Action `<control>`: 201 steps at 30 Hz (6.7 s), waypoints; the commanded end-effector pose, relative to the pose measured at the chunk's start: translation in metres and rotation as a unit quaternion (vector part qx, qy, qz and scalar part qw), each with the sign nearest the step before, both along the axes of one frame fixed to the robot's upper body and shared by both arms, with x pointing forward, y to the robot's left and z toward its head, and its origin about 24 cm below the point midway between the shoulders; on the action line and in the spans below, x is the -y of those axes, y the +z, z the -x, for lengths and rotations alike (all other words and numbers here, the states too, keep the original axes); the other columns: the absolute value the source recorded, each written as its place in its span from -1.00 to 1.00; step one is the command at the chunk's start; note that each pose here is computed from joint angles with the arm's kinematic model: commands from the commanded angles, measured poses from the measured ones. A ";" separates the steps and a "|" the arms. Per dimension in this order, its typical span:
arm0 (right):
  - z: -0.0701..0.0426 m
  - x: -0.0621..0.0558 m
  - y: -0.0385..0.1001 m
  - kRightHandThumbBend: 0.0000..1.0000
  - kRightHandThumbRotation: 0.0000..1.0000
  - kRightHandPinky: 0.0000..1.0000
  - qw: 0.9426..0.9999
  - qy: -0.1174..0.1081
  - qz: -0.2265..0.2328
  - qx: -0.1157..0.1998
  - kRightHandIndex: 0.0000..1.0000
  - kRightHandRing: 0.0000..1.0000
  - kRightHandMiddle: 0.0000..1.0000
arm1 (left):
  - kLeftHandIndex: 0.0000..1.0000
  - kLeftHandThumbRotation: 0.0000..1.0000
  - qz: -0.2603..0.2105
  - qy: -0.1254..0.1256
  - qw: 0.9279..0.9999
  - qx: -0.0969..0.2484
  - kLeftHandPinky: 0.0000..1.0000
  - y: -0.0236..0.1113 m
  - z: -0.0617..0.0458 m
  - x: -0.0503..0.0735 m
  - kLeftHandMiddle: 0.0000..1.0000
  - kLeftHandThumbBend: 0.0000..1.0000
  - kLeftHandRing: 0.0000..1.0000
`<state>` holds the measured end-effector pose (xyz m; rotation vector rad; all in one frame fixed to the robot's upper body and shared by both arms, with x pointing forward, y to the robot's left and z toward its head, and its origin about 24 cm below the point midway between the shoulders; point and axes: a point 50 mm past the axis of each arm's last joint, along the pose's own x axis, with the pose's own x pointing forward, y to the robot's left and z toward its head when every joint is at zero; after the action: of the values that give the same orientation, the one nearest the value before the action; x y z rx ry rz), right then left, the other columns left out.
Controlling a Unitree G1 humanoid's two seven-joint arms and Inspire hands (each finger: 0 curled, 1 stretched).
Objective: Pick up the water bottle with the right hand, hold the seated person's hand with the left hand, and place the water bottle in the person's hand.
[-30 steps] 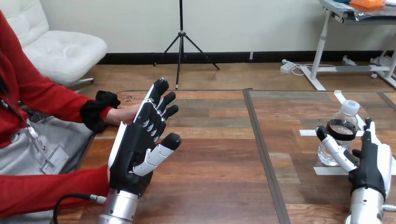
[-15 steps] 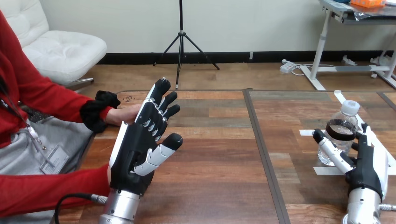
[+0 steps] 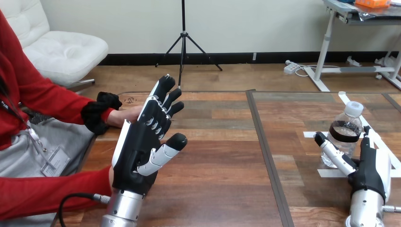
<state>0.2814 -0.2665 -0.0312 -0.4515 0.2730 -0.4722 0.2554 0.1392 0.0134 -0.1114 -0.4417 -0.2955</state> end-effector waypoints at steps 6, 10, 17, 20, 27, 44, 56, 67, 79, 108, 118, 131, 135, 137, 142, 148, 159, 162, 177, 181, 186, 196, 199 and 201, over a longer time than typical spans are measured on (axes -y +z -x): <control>-0.027 -0.009 0.023 1.00 0.21 0.78 0.999 0.014 -0.011 0.036 1.00 0.98 1.00 | 0.88 0.19 0.002 -0.016 0.999 0.035 0.76 0.014 -0.006 0.005 0.92 1.00 0.87; -0.027 -0.009 0.023 1.00 0.20 0.82 0.999 0.016 -0.011 0.034 1.00 0.99 1.00 | 0.88 0.18 0.004 -0.019 0.999 0.036 0.77 0.014 -0.005 0.005 0.93 1.00 0.87; -0.028 -0.009 0.023 1.00 0.22 0.83 0.999 0.017 -0.007 0.027 1.00 0.99 1.00 | 0.88 0.17 0.000 -0.020 0.999 0.039 0.77 0.014 -0.004 0.005 0.93 1.00 0.87; -0.029 -0.009 0.023 1.00 0.22 0.84 1.000 0.016 -0.001 0.022 1.00 0.99 1.00 | 0.88 0.17 0.000 -0.021 0.999 0.040 0.77 0.014 -0.004 0.005 0.93 1.00 0.87; -0.030 -0.008 0.025 1.00 0.22 0.82 1.000 0.017 0.000 0.021 1.00 0.98 1.00 | 0.88 0.17 -0.001 -0.021 0.999 0.041 0.76 0.015 -0.003 0.004 0.93 1.00 0.87; -0.035 -0.007 0.029 1.00 0.24 0.81 1.000 0.021 0.002 0.017 1.00 0.99 1.00 | 0.87 0.16 -0.005 -0.021 0.999 0.042 0.75 0.015 -0.002 0.000 0.91 1.00 0.86; -0.038 -0.006 0.033 1.00 0.24 0.81 1.000 0.022 -0.001 0.020 1.00 0.99 1.00 | 0.87 0.16 -0.010 -0.023 0.999 0.043 0.76 0.016 -0.001 -0.003 0.92 1.00 0.87; -0.042 -0.007 0.036 1.00 0.20 0.82 0.999 0.023 -0.009 0.026 1.00 1.00 1.00 | 0.86 0.16 -0.013 -0.019 0.999 0.045 0.73 0.016 0.000 -0.005 0.90 1.00 0.85; -0.046 -0.009 0.040 1.00 0.12 0.90 0.999 0.024 -0.034 0.031 1.00 1.00 1.00 | 0.85 0.15 -0.013 -0.021 0.999 0.044 0.71 0.018 0.002 -0.006 0.89 1.00 0.83; -0.053 -0.009 0.049 1.00 -0.24 0.83 0.996 0.003 -0.070 0.056 1.00 0.97 0.98 | 0.84 0.15 -0.003 -0.020 0.999 0.048 0.70 0.022 0.012 -0.010 0.88 1.00 0.82; -0.054 -0.009 0.049 1.00 -0.45 0.77 0.995 -0.016 -0.077 0.054 0.93 0.88 0.89 | 0.83 0.17 0.001 -0.024 0.998 0.056 0.68 0.025 0.017 -0.009 0.87 1.00 0.81; -0.054 -0.012 0.050 1.00 -0.79 0.44 0.989 -0.069 -0.105 0.080 0.66 0.55 0.64 | 0.84 0.20 0.010 -0.030 0.998 0.058 0.67 0.028 0.023 -0.007 0.87 1.00 0.81; -0.054 -0.012 0.050 1.00 -0.91 0.32 0.987 -0.082 -0.112 0.086 0.57 0.44 0.55 | 0.82 0.19 0.014 -0.030 0.998 0.059 0.65 0.030 0.024 -0.005 0.85 1.00 0.79; -0.054 -0.012 0.050 1.00 -0.94 0.29 0.985 -0.089 -0.122 0.088 0.55 0.41 0.52 | 0.82 0.19 0.015 -0.030 0.998 0.062 0.65 0.031 0.025 -0.004 0.85 1.00 0.79; -0.054 -0.013 0.049 0.94 -0.98 0.21 0.982 -0.106 -0.130 0.087 0.46 0.33 0.43 | 0.81 0.18 0.015 -0.030 0.997 0.071 0.63 0.033 0.026 -0.002 0.84 1.00 0.78; -0.053 -0.012 0.047 0.92 -1.00 0.10 0.980 -0.131 -0.131 0.076 0.28 0.20 0.26 | 0.82 0.15 0.030 -0.045 0.996 0.071 0.61 0.035 0.027 0.001 0.84 1.00 0.78; -0.051 -0.010 0.044 0.86 -1.00 0.05 0.976 -0.147 -0.148 0.066 0.07 0.15 0.18 | 0.80 0.09 0.042 -0.055 0.995 0.067 0.60 0.039 0.030 0.008 0.84 1.00 0.77; -0.051 -0.010 0.043 0.84 -1.00 0.10 0.977 -0.146 -0.143 0.058 0.05 0.15 0.18 | 0.80 0.08 0.044 -0.057 0.995 0.067 0.60 0.039 0.030 0.009 0.84 1.00 0.77; -0.049 -0.007 0.041 0.81 -1.00 0.05 0.980 -0.148 -0.126 0.047 0.03 0.17 0.21 | 0.82 0.07 0.055 -0.074 0.994 0.065 0.62 0.040 0.027 0.015 0.86 1.00 0.79; -0.049 -0.007 0.041 0.80 -1.00 0.06 0.979 -0.149 -0.130 0.050 0.03 0.19 0.22 | 0.82 0.09 0.053 -0.076 0.993 0.067 0.63 0.040 0.026 0.016 0.86 1.00 0.79; -0.048 -0.007 0.042 0.80 -1.00 0.06 0.978 -0.152 -0.133 0.057 0.03 0.18 0.19 | 0.81 0.14 0.053 -0.079 0.993 0.070 0.63 0.041 0.024 0.019 0.85 1.00 0.79; -0.048 -0.006 0.042 0.83 -1.00 0.07 0.977 -0.151 -0.137 0.062 0.04 0.17 0.18 | 0.82 0.14 0.062 -0.097 0.991 0.067 0.66 0.042 0.020 0.024 0.86 1.00 0.81; -0.048 -0.007 0.042 0.88 -1.00 0.08 0.977 -0.151 -0.134 0.063 0.05 0.18 0.17 | 0.82 0.13 0.063 -0.099 0.991 0.066 0.66 0.042 0.019 0.025 0.87 1.00 0.81; -0.048 -0.008 0.041 0.89 -1.00 0.08 0.977 -0.147 -0.137 0.066 0.06 0.18 0.17 | 0.82 0.13 0.062 -0.103 0.990 0.067 0.66 0.043 0.018 0.026 0.87 1.00 0.81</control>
<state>0.3070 -0.2647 -0.0167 -0.1454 0.3919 -0.7537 0.2232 0.1244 0.0395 -0.2462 -0.5125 -0.4356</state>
